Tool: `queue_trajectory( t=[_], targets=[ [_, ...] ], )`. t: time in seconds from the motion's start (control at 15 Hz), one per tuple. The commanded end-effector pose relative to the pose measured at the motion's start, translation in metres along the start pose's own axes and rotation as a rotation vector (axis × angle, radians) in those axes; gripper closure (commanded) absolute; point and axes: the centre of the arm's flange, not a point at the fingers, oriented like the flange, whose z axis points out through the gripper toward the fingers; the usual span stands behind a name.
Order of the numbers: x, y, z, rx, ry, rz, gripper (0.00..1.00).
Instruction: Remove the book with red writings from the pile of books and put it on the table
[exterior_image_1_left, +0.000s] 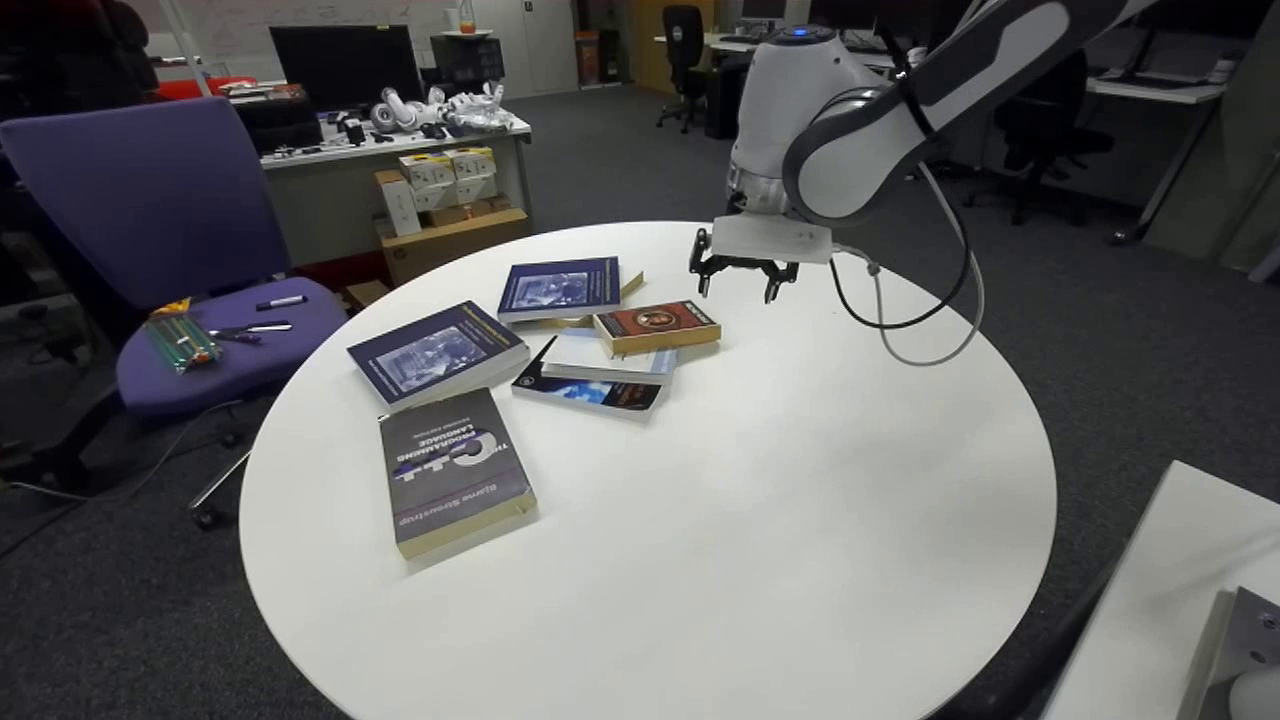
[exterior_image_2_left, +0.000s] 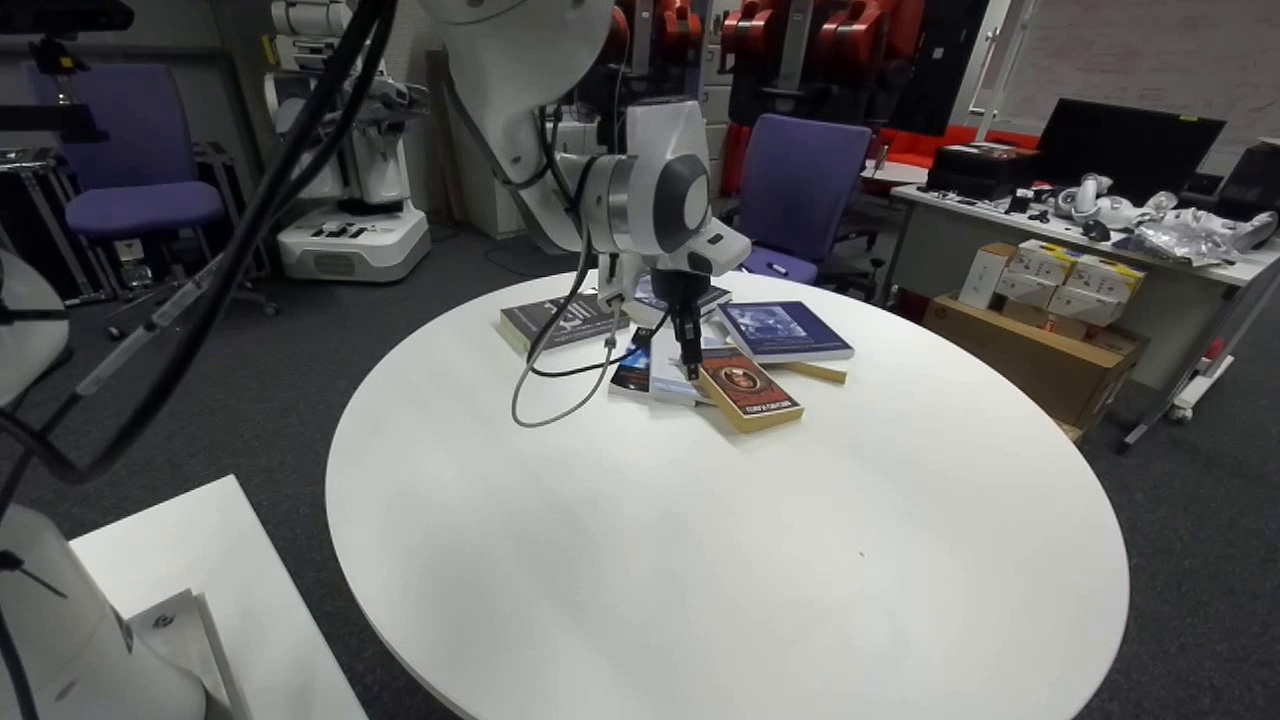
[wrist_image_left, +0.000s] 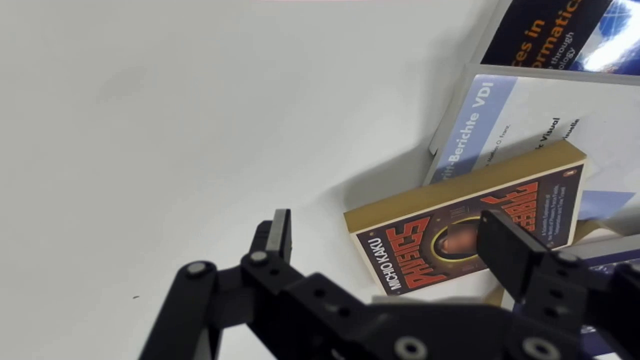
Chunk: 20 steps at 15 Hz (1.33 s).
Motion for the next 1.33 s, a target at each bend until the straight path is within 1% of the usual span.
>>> queue_trajectory(
  t=[0.0,0.2,0.4,0.47,0.53,0.67,0.8,1.0,1.2,1.27],
  targets=[
    [-0.001,-0.002,-0.003,-0.003,0.007,-0.003,0.00],
    [-0.001,-0.003,-0.015,-0.006,0.027,-0.005,0.00],
    [-0.001,-0.003,-0.016,-0.018,0.041,0.000,0.00],
    [0.005,-0.008,-0.013,-0.013,0.024,0.059,0.00],
    [0.014,-0.014,-0.008,-0.025,-0.001,0.124,0.00],
    [0.026,-0.028,0.000,-0.010,-0.043,0.232,0.00],
    [0.040,-0.045,0.007,0.015,-0.020,0.366,0.00],
    [0.055,-0.064,0.016,0.044,0.043,0.503,0.00],
    [0.065,-0.076,0.033,0.035,0.104,0.599,0.00],
    [0.069,-0.079,0.041,0.019,0.101,0.626,0.00]
  ],
)
